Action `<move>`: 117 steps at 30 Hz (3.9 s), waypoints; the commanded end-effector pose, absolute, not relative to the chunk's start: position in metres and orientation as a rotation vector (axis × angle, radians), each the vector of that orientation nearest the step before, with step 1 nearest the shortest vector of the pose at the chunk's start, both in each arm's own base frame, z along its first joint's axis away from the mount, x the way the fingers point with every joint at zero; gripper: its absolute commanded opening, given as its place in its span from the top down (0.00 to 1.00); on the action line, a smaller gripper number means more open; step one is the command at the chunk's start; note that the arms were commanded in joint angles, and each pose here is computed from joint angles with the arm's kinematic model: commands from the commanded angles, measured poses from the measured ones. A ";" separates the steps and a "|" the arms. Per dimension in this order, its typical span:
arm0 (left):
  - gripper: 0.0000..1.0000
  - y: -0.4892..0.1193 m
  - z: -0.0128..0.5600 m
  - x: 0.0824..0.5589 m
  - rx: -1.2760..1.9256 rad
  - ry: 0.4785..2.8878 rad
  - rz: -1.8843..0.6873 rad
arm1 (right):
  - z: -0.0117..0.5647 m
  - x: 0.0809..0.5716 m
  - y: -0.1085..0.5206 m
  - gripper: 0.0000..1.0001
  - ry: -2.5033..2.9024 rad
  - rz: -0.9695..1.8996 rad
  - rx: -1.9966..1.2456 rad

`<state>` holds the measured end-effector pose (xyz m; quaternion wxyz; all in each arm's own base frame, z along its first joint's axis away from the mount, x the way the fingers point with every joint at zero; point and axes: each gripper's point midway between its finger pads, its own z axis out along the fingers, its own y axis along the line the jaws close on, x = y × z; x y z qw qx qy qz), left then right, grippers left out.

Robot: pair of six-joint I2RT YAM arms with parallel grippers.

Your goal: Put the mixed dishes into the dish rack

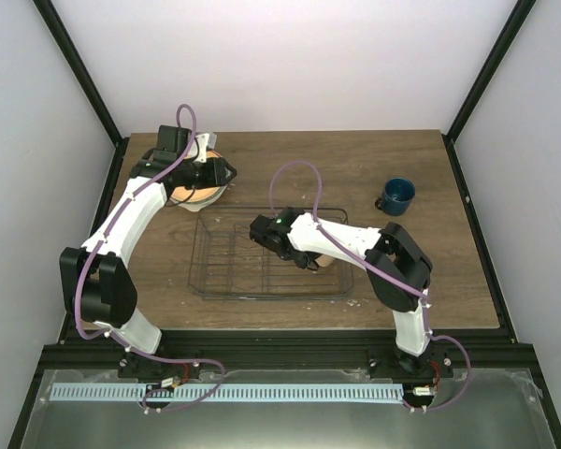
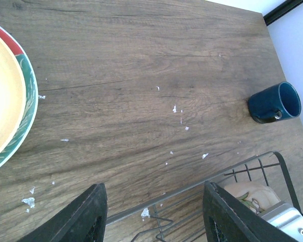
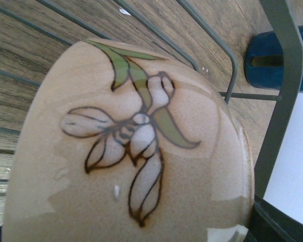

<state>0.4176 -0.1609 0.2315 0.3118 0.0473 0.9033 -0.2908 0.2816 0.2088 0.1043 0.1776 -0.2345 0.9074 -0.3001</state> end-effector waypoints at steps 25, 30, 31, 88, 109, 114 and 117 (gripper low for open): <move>0.47 -0.161 0.240 0.417 0.151 2.353 -0.766 | 0.102 0.256 0.263 0.00 2.565 -0.584 -0.880; 0.48 -0.161 0.240 0.418 0.154 2.355 -0.765 | 0.105 0.248 0.275 0.00 2.575 -0.516 -0.907; 0.47 -0.161 0.240 0.419 0.153 2.358 -0.765 | 0.107 0.247 0.276 0.00 2.579 -0.508 -0.908; 0.48 -0.170 0.262 0.438 0.179 2.321 -0.802 | 0.223 0.342 0.213 0.00 2.568 -0.108 -0.366; 0.49 -0.167 0.246 0.461 0.170 2.390 -0.729 | 0.212 0.463 -0.021 0.32 2.497 -0.319 0.385; 0.49 -0.164 0.242 0.470 0.176 2.405 -0.692 | 0.184 0.452 -0.043 0.32 2.543 -0.361 0.469; 0.49 -0.164 0.237 0.473 0.175 2.416 -0.679 | 0.166 0.446 -0.051 0.33 2.568 -0.330 0.523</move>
